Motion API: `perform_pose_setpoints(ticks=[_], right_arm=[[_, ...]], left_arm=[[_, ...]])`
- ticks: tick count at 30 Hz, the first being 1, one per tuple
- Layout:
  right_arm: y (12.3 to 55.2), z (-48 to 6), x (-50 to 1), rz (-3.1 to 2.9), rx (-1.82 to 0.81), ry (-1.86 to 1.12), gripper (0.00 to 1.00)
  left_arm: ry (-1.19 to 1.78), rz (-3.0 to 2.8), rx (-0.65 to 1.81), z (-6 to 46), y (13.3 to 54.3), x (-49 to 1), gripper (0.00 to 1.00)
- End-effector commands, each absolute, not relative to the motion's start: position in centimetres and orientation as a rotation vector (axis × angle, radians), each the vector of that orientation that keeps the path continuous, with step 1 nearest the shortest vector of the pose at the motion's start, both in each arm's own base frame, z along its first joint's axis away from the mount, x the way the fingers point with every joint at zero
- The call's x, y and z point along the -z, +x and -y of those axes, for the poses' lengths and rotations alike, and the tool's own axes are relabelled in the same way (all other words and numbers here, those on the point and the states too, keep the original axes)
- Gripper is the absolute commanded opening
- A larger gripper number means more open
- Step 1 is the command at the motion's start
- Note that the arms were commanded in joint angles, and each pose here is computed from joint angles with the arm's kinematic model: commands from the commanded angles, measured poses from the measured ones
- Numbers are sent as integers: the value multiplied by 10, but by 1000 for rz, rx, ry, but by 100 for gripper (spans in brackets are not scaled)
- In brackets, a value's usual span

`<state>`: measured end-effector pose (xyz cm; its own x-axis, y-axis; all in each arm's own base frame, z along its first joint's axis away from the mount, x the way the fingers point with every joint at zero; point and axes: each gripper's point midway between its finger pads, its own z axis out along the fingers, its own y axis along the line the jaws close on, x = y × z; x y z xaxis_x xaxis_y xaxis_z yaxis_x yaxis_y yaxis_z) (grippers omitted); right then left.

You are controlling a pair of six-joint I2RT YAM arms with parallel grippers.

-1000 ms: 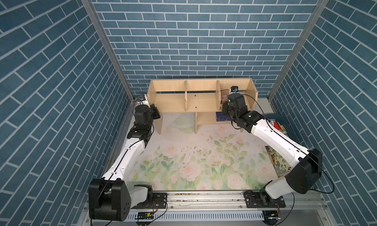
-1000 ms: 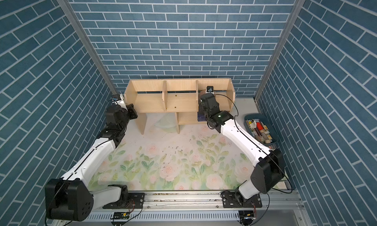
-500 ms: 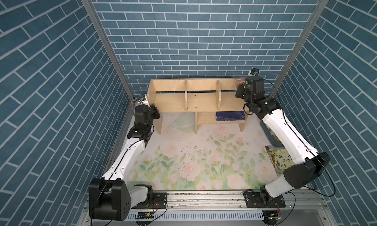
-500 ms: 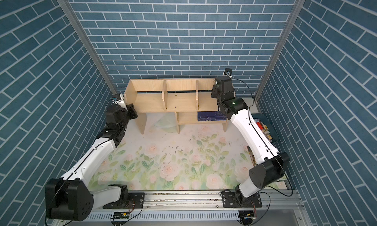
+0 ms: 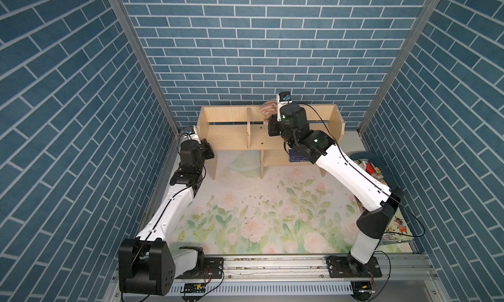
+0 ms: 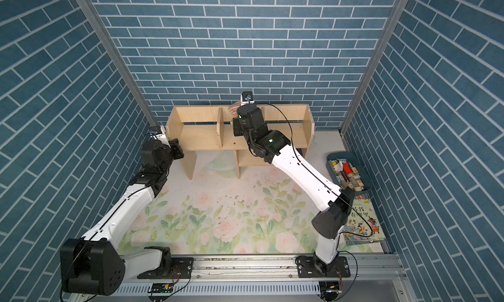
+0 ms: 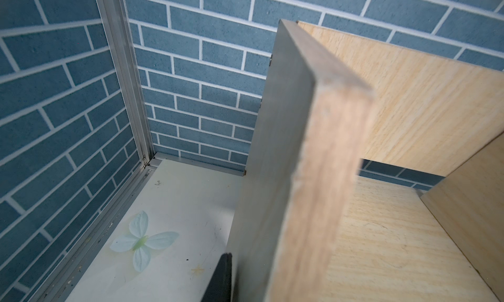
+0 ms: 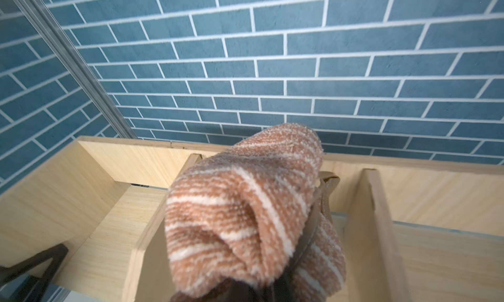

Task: Wipe the bookshelf clean with a cloth
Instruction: Hold the shelf at the center of the board.

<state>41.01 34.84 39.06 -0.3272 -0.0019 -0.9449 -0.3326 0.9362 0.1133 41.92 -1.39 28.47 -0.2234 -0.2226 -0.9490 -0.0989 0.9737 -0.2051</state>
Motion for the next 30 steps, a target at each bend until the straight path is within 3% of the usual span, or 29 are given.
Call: perform_pose_setpoints(ticks=[1,7,12,22,30], right_arm=[[424,-358,-328,-1994,-307,-237,0],[425,-319,-267,-2121,-100,-166,0],[432,-293,-269,-2126,-82,-113,0],[462,-357,-322,-2002,-246,-181,0],[422,-395,-281,-2051,-250,-303,0]], left_arm=[[-272,-1813,240,31,420,-280,0],[-274,-1809,239,31,420,-281,0],[-272,-1812,241,31,421,-280,0],[-273,-1814,228,30,421,-279,0],[-270,-1811,233,30,420,-280,0]])
